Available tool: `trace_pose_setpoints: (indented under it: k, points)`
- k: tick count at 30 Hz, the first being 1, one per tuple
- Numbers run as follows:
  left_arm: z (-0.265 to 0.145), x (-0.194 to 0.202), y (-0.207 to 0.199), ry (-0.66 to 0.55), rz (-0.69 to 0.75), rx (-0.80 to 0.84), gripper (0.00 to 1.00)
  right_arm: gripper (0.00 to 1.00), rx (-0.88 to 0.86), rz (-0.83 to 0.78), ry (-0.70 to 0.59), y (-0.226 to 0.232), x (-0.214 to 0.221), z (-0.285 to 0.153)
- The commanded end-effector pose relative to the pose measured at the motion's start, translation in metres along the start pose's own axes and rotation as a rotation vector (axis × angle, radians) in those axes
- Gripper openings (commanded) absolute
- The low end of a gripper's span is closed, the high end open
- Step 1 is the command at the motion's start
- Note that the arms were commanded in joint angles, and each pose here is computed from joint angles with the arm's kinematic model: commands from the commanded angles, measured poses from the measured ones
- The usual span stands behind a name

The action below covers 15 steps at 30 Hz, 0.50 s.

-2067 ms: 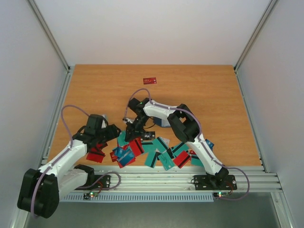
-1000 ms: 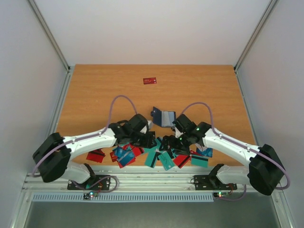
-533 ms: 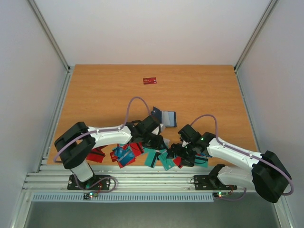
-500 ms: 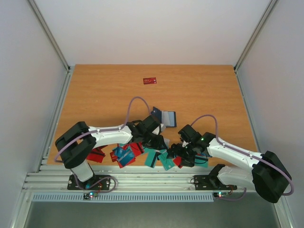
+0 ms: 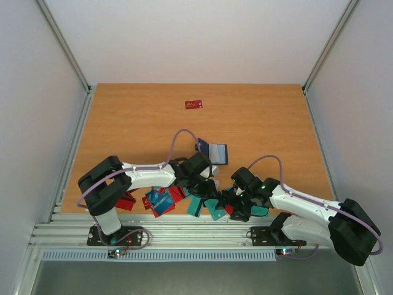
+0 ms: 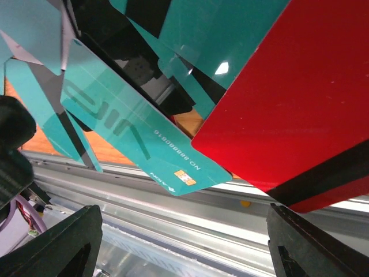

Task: Put the credit cards into the card holder

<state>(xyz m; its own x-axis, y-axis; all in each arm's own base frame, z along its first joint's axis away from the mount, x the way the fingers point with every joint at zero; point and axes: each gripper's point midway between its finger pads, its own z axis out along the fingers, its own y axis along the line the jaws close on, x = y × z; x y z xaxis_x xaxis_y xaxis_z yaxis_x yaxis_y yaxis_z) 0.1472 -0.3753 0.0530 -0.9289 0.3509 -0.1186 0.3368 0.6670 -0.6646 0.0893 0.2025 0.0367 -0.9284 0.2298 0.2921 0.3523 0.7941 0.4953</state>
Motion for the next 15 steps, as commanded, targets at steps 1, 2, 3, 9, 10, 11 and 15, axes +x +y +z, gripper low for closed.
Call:
trace_pose_setpoints:
  k: [1, 2, 3, 9, 10, 11, 15]
  points:
    - [0.009, 0.004, -0.006, 0.024, 0.036, 0.044, 0.21, 0.78, -0.055, 0.025, 0.004, 0.004, 0.002, 0.008]
    - [0.010, 0.004, -0.005, 0.032, 0.031, 0.045, 0.21, 0.78, -0.063, 0.028, -0.002, 0.003, 0.001, 0.009]
    - [0.012, 0.005, -0.005, 0.040, 0.026, 0.044, 0.21, 0.77, -0.071, 0.033, -0.006, 0.002, 0.001, 0.011]
    - [0.020, 0.010, 0.009, 0.066, 0.010, -0.010, 0.21, 0.76, -0.082, 0.038, -0.025, -0.002, -0.002, 0.015]
    - [0.021, 0.012, 0.013, 0.073, 0.008, -0.021, 0.21, 0.76, -0.085, 0.039, -0.027, -0.003, -0.002, 0.016]
    - [0.023, 0.013, 0.016, 0.078, 0.005, -0.028, 0.21, 0.76, -0.087, 0.043, -0.027, -0.003, -0.003, 0.017]
    - [0.030, 0.020, 0.031, 0.099, -0.018, -0.063, 0.21, 0.75, -0.097, 0.032, -0.024, 0.000, -0.002, 0.018]
